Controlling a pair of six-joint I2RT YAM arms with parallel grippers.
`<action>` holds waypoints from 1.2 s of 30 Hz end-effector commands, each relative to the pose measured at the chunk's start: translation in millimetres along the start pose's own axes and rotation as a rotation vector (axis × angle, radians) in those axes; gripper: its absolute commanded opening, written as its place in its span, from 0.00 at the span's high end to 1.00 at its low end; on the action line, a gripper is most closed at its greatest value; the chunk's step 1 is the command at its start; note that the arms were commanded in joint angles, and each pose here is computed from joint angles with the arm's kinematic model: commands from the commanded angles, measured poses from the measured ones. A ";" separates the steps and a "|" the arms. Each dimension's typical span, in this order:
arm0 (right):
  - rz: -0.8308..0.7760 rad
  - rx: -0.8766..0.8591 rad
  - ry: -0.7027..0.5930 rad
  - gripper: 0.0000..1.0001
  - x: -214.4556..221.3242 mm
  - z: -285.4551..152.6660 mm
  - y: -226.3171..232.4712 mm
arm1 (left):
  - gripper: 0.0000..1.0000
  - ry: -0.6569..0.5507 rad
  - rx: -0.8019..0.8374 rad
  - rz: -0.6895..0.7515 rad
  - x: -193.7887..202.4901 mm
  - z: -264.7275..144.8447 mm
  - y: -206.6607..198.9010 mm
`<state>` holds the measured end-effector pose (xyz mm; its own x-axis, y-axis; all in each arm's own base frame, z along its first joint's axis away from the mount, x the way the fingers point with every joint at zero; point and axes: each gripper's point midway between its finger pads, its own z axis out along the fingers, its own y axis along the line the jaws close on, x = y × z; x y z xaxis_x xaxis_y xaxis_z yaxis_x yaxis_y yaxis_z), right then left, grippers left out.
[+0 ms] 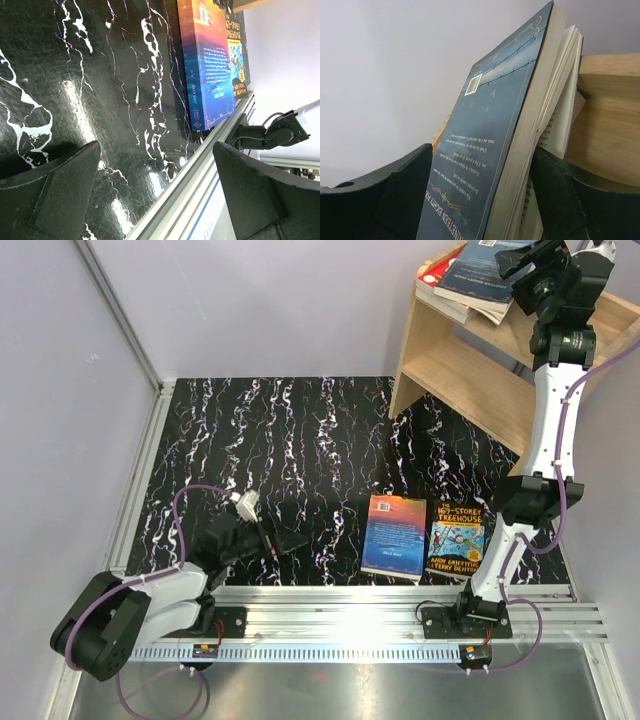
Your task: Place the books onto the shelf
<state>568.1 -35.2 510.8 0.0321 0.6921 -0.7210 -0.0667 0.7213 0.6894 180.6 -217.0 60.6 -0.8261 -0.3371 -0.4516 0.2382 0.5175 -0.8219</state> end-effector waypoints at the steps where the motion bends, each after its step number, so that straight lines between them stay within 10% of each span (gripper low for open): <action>1: 0.023 -0.006 0.012 0.17 0.9 -3.1 0.4 | 0.01 -0.055 0.042 0.030 -10.6 -0.5 -9.4; 5: 0.070 -0.033 0.048 0.21 10.7 -9.3 5.7 | 0.01 -0.060 0.047 0.031 -12.0 0.4 -10.1; 10: 0.073 -0.059 0.000 1.00 0.4 -35.7 23.3 | 0.01 -0.050 0.053 0.029 -10.1 1.3 -10.5; 36: 0.168 0.293 -0.266 1.00 -16.8 -37.5 7.7 | 0.01 -0.069 0.079 0.043 -9.7 -3.0 -14.0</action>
<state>531.9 -19.8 506.2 0.1699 0.7742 -0.6098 0.1703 0.5864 0.7919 186.0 -220.2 73.6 -0.8040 -0.3592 -0.4739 0.2715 0.4873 -0.8299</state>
